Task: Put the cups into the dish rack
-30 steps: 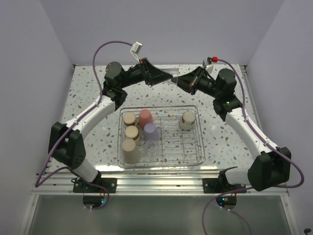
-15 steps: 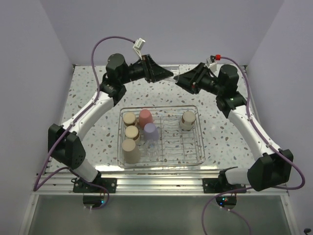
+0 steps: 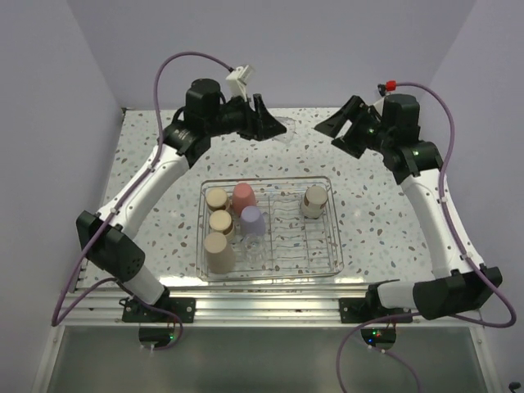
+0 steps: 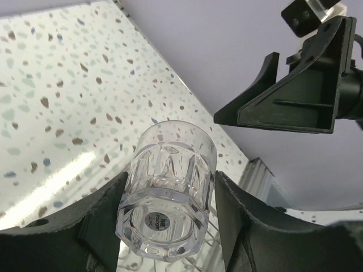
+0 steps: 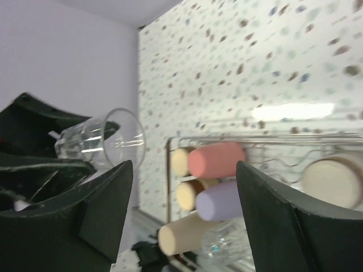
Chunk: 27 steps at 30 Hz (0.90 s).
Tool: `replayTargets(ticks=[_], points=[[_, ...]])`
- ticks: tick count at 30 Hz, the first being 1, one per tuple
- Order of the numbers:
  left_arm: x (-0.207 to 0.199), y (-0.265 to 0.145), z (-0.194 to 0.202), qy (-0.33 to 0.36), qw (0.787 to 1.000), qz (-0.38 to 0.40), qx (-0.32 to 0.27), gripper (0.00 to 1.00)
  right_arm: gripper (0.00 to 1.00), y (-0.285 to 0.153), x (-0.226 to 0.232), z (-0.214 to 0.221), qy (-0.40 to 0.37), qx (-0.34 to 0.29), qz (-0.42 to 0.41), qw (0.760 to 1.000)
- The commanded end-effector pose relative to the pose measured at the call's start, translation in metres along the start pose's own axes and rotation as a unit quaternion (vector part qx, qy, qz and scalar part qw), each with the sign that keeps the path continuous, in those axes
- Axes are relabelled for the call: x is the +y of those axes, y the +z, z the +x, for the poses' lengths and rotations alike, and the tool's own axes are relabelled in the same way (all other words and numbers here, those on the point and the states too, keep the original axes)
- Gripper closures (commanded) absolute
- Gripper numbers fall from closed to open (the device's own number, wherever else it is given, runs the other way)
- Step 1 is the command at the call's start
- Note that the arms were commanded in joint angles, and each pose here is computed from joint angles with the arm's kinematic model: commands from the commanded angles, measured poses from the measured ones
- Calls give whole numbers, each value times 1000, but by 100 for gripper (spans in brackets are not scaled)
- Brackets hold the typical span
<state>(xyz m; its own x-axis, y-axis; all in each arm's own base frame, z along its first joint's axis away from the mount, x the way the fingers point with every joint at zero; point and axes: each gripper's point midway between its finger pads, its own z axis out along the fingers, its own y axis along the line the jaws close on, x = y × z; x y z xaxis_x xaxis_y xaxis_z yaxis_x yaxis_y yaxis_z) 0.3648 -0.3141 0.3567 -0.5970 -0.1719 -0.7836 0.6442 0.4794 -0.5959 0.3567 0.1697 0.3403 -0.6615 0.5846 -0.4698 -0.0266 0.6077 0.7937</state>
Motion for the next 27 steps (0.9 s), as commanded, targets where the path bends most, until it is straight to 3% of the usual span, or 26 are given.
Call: replayTargets(ticks=[1,9,20,27], points=[[-36,5,8,88,995,-11,45,100,23,-35,-48,-10,-84,-24,152,985],[-83,43,115,173,966,5,193,100,18,-74,-70,-20,-124,-69,228,963],[-65,58,250,219,914,-6,342,100,2,-117,-104,-14,-140,-85,324,932],[-44,68,297,229,896,-20,380,100,2,-134,-110,-11,-152,-88,343,923]])
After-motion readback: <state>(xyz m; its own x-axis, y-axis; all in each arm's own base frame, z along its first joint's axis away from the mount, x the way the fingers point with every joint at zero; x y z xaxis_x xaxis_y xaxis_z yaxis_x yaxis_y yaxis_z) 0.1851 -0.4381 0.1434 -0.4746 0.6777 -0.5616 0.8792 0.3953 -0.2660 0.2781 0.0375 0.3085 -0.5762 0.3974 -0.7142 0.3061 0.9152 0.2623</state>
